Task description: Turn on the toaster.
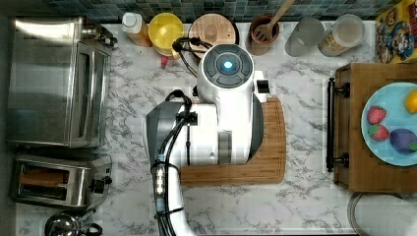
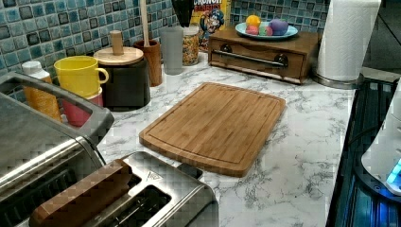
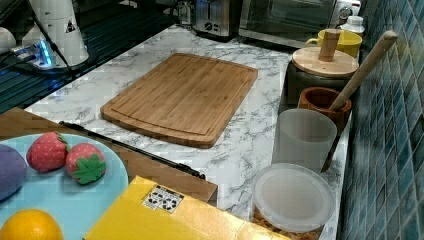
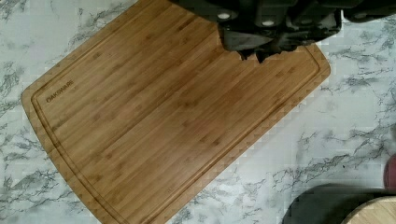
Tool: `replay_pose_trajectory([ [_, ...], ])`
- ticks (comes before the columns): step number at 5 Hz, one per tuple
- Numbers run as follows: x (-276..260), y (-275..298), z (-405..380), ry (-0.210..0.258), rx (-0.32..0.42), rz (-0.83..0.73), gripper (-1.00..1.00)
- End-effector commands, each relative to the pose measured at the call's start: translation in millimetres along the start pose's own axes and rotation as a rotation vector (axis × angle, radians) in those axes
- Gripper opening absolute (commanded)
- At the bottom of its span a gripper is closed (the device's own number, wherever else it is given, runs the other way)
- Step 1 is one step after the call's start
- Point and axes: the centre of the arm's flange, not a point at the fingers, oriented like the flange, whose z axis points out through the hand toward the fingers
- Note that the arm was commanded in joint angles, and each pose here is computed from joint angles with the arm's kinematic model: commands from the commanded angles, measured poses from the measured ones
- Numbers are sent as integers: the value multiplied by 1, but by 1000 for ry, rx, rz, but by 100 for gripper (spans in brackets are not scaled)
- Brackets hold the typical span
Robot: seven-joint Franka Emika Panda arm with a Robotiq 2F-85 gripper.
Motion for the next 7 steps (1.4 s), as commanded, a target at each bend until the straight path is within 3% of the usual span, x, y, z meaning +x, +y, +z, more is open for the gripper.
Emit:
replay_pose_trajectory([
  [1, -27, -19, -1, 18, 28, -120, -100],
  [2, -53, -44, 4, -4, 64, -219, -100],
  [4, -130, -74, 14, 19, 151, -429, -100],
  [5, -158, -84, 24, 25, 148, -478, -100],
  [7, -203, -88, 50, -20, 163, -569, -100],
])
